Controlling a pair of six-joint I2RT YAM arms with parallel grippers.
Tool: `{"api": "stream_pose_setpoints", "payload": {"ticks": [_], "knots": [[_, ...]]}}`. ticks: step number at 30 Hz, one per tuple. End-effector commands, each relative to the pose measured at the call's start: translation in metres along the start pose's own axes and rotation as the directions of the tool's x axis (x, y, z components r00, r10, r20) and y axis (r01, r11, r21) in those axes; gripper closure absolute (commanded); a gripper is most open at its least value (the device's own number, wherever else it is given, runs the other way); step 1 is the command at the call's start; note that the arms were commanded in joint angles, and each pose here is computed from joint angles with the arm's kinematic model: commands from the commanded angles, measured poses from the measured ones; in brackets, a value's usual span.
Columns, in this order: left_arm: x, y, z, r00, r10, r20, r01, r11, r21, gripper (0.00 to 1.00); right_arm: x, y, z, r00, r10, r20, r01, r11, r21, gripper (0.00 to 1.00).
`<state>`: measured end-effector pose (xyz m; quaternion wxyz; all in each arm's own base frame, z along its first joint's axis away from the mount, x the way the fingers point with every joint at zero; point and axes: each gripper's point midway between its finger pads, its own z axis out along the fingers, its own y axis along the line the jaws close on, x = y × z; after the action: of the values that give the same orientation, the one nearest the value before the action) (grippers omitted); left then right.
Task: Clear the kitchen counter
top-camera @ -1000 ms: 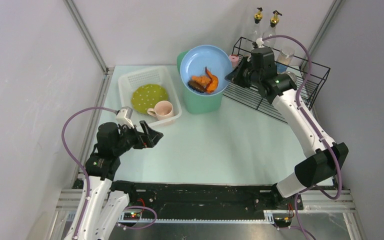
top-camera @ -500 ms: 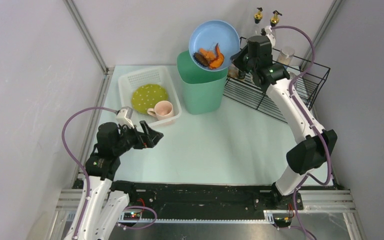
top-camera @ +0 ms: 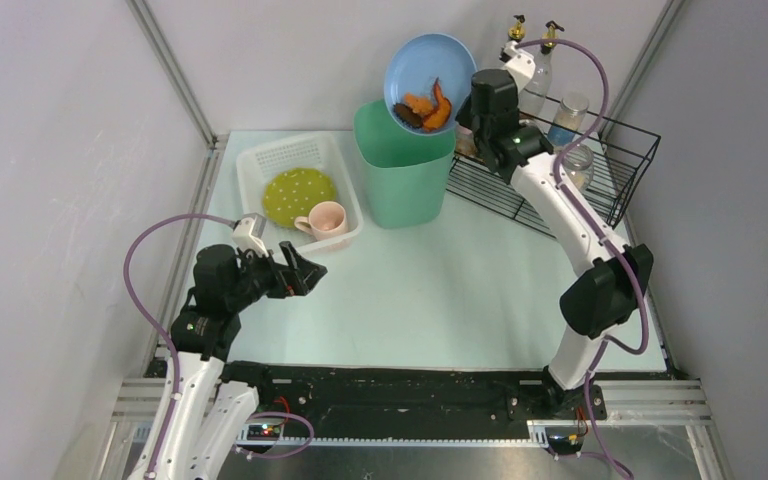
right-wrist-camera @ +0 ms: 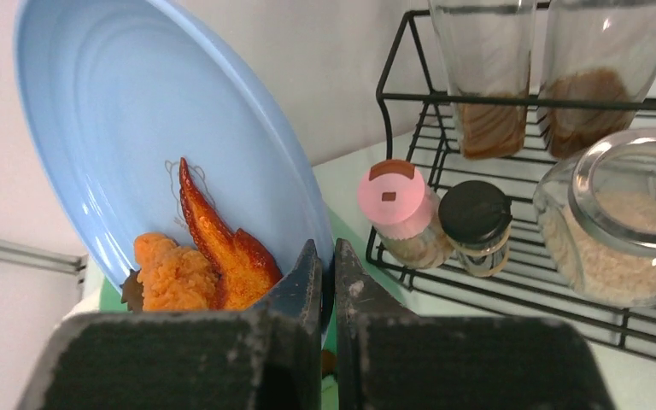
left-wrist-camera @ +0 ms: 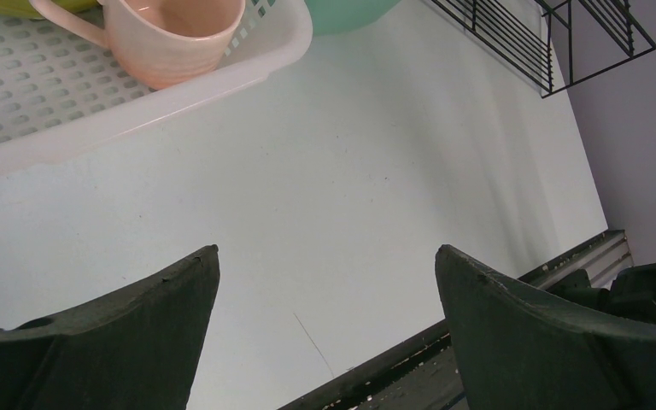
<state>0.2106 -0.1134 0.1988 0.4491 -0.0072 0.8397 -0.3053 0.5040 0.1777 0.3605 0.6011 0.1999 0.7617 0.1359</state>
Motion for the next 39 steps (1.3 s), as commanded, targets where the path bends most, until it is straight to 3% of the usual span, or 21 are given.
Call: {"api": "stream_pose_setpoints", "payload": {"ticks": [1, 9, 14, 27, 39], "knots": [[-0.003, -0.004, 0.001, 1.0, 0.011, 0.016, -0.011, 1.0, 0.02, 0.0, -0.06, 0.024, -0.009, 0.968, -0.059, 0.246, 0.062, 0.998, -0.007, 1.0], [-0.003, -0.003, 0.001, 1.0, 0.009, 0.019, -0.01, 1.0, 0.014, 0.0, -0.066, 0.041, -0.018, 0.874, -0.29, 0.389, 0.272, 0.957, 0.102, 1.0], [-0.003, -0.002, 0.001, 1.0, 0.007, 0.019, -0.007, 1.0, 0.012, 0.0, -0.066, 0.048, -0.026, 0.766, -0.468, 0.44, 0.426, 0.883, 0.197, 1.0], [-0.002, -0.003, 0.002, 1.0, 0.007, 0.009, -0.007, 1.0, 0.016, 0.0, -0.063, 0.077, -0.046, 0.494, -0.692, 0.527, 0.593, 0.711, 0.378, 1.0], [-0.001, -0.007, 0.001, 1.0, 0.02, 0.004, -0.02, 0.999, 0.039, 0.0, -0.086, 0.075, -0.077, 0.533, -0.628, 0.567, 0.55, 0.766, 0.332, 1.0]]}}
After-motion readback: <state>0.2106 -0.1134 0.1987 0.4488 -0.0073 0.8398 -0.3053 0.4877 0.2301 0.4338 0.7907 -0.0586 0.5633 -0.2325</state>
